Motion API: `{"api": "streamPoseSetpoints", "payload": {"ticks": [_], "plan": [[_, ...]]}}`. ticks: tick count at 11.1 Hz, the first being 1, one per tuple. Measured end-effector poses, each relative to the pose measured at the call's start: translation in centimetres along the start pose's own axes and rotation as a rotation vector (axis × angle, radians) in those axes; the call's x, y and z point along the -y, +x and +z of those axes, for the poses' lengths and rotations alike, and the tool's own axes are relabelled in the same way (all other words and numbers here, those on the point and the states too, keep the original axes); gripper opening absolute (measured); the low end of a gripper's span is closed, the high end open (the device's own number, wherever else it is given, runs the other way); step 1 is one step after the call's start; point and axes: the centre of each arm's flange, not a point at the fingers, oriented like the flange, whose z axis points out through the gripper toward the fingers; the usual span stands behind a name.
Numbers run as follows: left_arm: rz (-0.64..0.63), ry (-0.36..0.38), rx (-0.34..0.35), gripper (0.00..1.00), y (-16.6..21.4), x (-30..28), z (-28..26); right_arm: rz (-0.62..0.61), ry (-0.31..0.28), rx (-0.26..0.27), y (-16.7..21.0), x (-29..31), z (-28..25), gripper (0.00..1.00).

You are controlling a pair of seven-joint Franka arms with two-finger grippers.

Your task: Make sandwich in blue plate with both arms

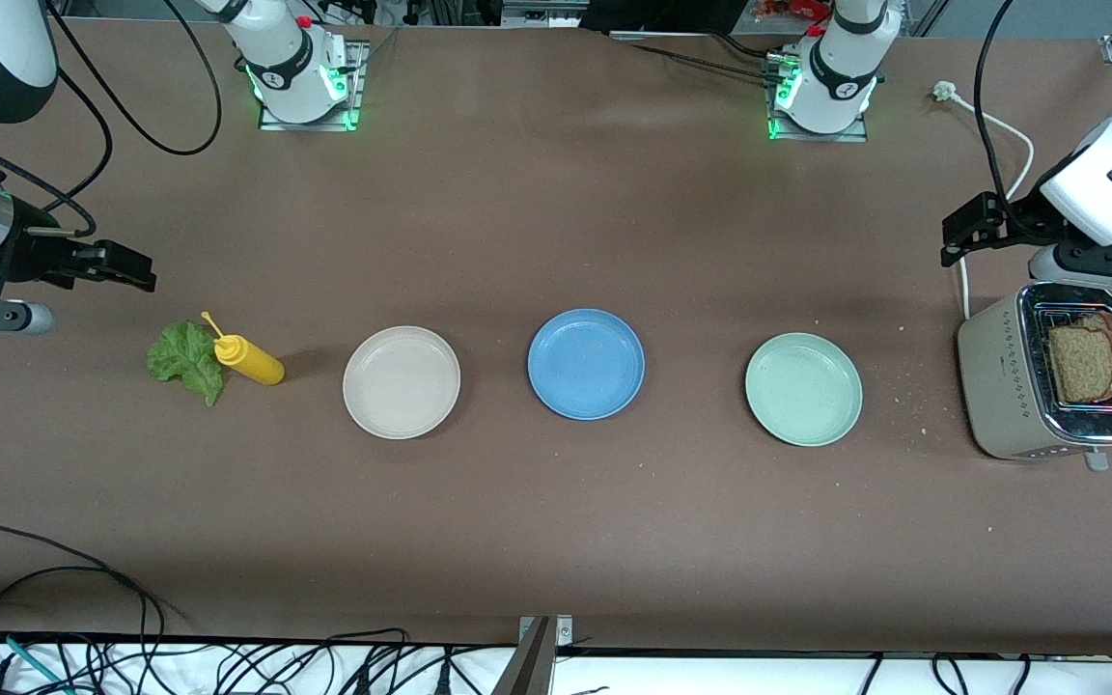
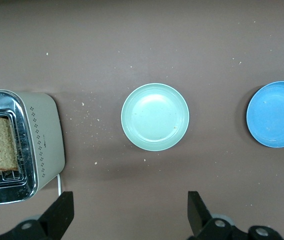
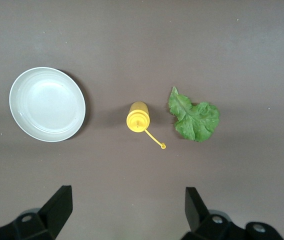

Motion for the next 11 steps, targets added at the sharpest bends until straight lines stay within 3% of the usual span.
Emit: {"api": "streamPoseSetpoints", "payload": {"ticks": [11], "plan": [[-0.01, 0.0, 0.011, 1.0, -0.1, 0.5, 0.1, 0.047, -0.003, 0.003, -0.3, -1.4, -0.3, 1.0]]}}
